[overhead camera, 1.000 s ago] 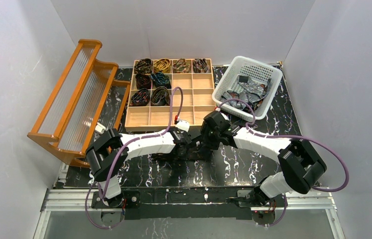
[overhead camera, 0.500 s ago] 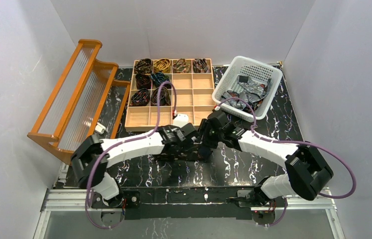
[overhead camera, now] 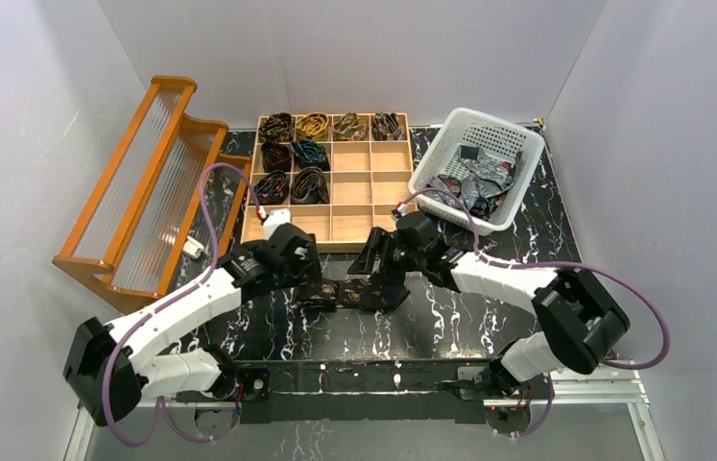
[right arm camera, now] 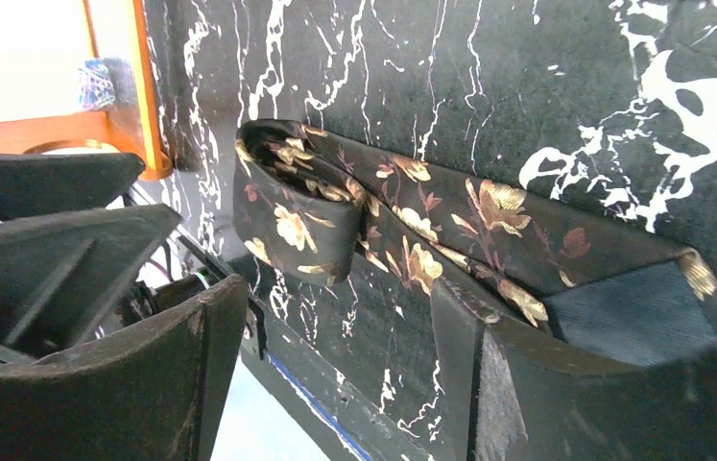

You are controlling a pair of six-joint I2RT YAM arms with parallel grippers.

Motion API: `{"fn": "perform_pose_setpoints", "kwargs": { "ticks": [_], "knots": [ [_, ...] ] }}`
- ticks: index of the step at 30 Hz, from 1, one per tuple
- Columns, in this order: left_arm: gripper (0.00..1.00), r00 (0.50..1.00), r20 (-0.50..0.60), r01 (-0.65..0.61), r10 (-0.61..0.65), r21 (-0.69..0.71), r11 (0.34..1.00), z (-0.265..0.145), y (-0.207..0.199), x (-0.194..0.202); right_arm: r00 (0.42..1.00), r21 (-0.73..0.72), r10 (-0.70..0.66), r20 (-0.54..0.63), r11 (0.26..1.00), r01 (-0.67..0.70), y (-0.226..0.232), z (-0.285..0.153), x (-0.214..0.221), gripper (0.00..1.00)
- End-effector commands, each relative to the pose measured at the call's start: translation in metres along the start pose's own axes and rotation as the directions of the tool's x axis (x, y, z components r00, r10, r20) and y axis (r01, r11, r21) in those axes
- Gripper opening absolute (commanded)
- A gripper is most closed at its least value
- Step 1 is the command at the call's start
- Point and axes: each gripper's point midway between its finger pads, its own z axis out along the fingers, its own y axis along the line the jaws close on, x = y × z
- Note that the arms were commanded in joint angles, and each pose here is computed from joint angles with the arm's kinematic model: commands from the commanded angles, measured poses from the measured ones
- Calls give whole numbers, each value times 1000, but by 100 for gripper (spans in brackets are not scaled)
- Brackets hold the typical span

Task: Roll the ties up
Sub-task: Roll the tie at the center of the board.

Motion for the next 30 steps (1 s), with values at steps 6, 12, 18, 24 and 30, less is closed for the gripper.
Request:
{"fn": "perform_pose_setpoints", "kwargs": {
  "ticks": [6, 12, 18, 24, 30],
  "knots": [
    [98, 988, -91, 137, -128, 105, 985, 9, 23, 17, 991, -105, -13, -130, 994, -1, 27, 26, 25, 84],
    [98, 965, -125, 246, -230, 138, 959, 19, 36, 23, 981, -108, -25, -191, 994, 5, 32, 39, 38, 81],
    [98, 945, -165, 307, -281, 161, 938, 23, 41, 30, 974, -63, -8, -228, 998, -7, 26, 51, 43, 71],
    [98, 936, -183, 329, -300, 159, 931, 29, 43, 38, 972, 4, 13, -236, 1000, -12, 17, 59, 41, 66],
    [98, 933, -194, 336, -304, 159, 929, 32, 44, 43, 966, 12, 19, -256, 1000, -16, 12, 62, 46, 60]
  ]
}}
